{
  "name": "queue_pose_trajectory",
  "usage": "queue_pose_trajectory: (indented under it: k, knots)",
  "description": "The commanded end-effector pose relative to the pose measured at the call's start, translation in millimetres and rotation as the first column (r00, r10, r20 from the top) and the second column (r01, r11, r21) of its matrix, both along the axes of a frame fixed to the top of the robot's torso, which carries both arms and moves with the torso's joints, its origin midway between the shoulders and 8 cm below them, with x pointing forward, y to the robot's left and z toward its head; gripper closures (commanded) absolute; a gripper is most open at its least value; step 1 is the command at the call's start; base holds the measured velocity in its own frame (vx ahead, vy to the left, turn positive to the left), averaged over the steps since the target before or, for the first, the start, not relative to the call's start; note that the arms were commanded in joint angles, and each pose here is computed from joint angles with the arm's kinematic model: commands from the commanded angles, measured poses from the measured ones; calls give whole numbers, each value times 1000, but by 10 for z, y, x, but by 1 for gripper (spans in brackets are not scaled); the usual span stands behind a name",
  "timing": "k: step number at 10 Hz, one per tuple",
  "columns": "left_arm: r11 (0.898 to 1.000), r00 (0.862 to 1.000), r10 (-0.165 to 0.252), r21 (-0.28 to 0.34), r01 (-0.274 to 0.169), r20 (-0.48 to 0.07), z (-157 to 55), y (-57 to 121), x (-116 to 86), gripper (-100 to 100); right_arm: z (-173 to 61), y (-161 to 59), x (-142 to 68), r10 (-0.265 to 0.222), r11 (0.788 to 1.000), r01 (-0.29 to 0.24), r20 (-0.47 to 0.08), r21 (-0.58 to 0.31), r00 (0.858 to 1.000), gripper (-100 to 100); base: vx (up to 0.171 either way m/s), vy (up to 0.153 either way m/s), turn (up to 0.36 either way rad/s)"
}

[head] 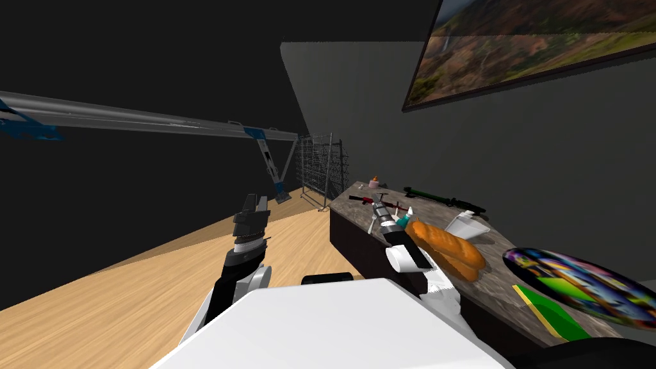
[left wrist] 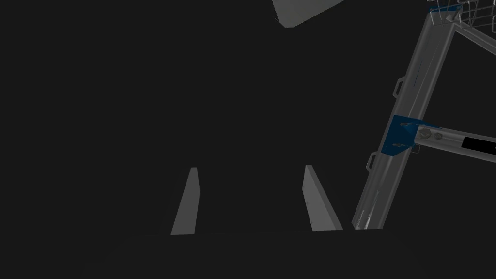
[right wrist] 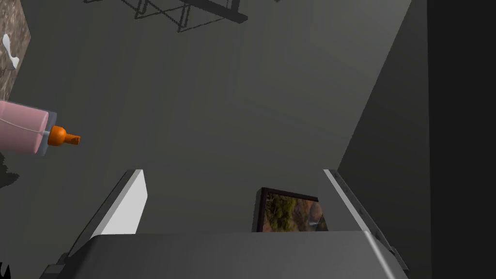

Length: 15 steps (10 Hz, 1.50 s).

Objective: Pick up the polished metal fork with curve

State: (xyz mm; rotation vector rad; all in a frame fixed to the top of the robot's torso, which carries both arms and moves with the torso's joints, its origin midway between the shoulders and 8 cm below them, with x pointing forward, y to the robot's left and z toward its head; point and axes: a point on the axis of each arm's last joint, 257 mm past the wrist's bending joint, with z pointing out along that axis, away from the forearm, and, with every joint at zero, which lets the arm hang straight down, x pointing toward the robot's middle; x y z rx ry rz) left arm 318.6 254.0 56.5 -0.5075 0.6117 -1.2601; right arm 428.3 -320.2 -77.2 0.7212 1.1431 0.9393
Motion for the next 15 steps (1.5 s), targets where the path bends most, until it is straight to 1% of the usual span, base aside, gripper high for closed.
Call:
queue_pose_trajectory:
  k: [1,2,3,4,5,6,7,8,9,10,11,12,13,14,15]
  knots:
    - [1000,1000,0,0,0,0,0,0,0,0,-64,-53,38,-6,1000,6,-32,-8,999,-100,-10,-17,39]
    - [1000,1000,0,0,0,0,0,0,0,0,-153,-130,82,-14,1000,12,-73,-25,997,-100,-11,-18,62]
    - [1000,1000,0,0,0,0,0,0,0,0,-184,-135,88,-16,1000,14,-85,-25,996,-100,-9,-19,34]
    - [1000,1000,0,0,0,0,0,0,0,0,-276,-216,126,-24,999,19,-127,-42,992,-100,-7,-19,74]
    - [1000,1000,0,0,0,0,0,0,0,0,-309,-222,131,-26,999,21,-140,-42,990,-100,-5,-15,34]
    - [1000,1000,0,0,0,0,0,0,0,0,-389,-302,161,-35,998,24,-177,-61,984,-100,-2,-12,47]
    - [1000,1000,0,0,0,0,0,0,0,0,-440,-311,165,-38,998,26,-197,-60,980,-100,0,-12,32]
    - [1000,1000,0,0,0,0,0,0,0,0,-507,-391,188,-46,996,28,-230,-80,972,-100,3,-12,59]
    - [1000,1000,0,0,0,0,0,0,0,0,-567,-402,190,-50,996,30,-252,-79,966,-100,5,-11,27]
    - [1000,1000,0,0,0,0,0,0,0,0,-574,-403,190,-50,996,31,-255,-79,966,-100,0,0,0]
    - [1000,1000,0,0,0,0,0,0,0,0,-667,-489,205,-60,995,32,-298,-99,953,-100,7,-5,48]
    - [1000,1000,0,0,0,0,0,0,0,0,-709,-497,204,-63,995,33,-314,-99,947,-100,8,-8,31]
    - [1000,1000,0,0,0,0,0,0,0,0,-794,-583,211,-73,992,32,-353,-119,933,-100,16,-6,41]
    - [1000,1000,0,0,0,0,0,0,0,0,-846,-593,206,-76,992,34,-373,-119,925,-100,15,-6,22]
    - [1000,1000,0,0,0,0,0,0,0,0,-921,-678,206,-87,990,32,-409,-139,908,-100,22,-4,45]
